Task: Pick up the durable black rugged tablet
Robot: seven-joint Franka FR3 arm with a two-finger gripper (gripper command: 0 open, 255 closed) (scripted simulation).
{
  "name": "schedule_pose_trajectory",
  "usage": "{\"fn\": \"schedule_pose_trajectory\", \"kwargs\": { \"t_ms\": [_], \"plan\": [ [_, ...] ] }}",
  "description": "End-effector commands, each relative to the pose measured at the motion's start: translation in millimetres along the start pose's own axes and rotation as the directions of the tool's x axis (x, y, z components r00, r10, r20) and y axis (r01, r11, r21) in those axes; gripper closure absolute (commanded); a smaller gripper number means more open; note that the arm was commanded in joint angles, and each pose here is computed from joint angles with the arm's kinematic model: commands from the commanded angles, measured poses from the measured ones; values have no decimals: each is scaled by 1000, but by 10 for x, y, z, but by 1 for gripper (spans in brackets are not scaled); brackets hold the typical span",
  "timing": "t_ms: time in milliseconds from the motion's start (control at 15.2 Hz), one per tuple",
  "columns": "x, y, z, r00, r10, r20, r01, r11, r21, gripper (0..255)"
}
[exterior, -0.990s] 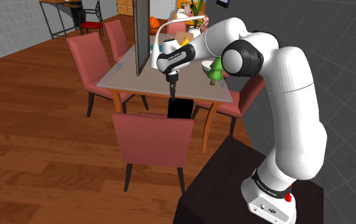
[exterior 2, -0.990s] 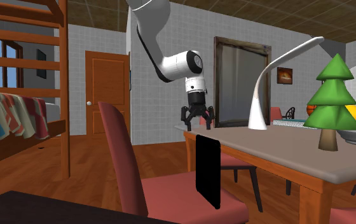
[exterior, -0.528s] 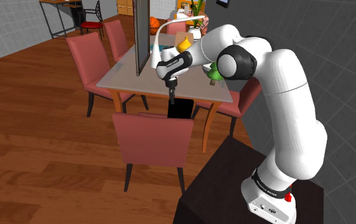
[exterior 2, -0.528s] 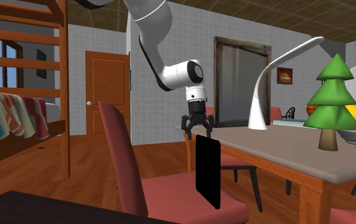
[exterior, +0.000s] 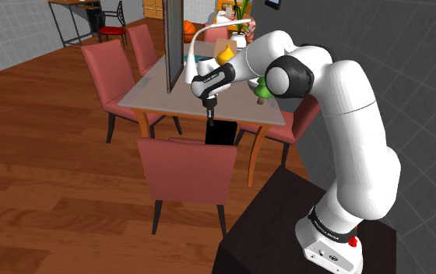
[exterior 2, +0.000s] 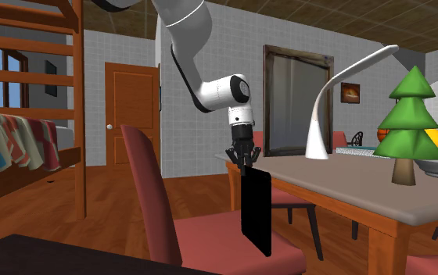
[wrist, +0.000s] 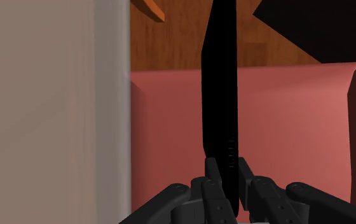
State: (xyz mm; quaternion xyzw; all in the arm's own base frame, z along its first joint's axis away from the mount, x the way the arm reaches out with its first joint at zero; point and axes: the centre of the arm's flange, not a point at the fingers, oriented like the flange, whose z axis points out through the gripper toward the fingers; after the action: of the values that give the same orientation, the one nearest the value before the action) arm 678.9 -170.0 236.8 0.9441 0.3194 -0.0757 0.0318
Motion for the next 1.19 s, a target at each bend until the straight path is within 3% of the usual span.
{"fn": "schedule_pose_trajectory", "kwargs": {
  "t_ms": [0, 132, 1122],
  "plan": [
    [-1, 1, 2, 1000, 0, 0, 0, 1000, 0, 255],
    [-2, -3, 11, 1000, 0, 0, 0, 1000, 0, 255],
    [-131, 5, -770, 1000, 0, 0, 0, 1000, 0, 255]
  ]
}}
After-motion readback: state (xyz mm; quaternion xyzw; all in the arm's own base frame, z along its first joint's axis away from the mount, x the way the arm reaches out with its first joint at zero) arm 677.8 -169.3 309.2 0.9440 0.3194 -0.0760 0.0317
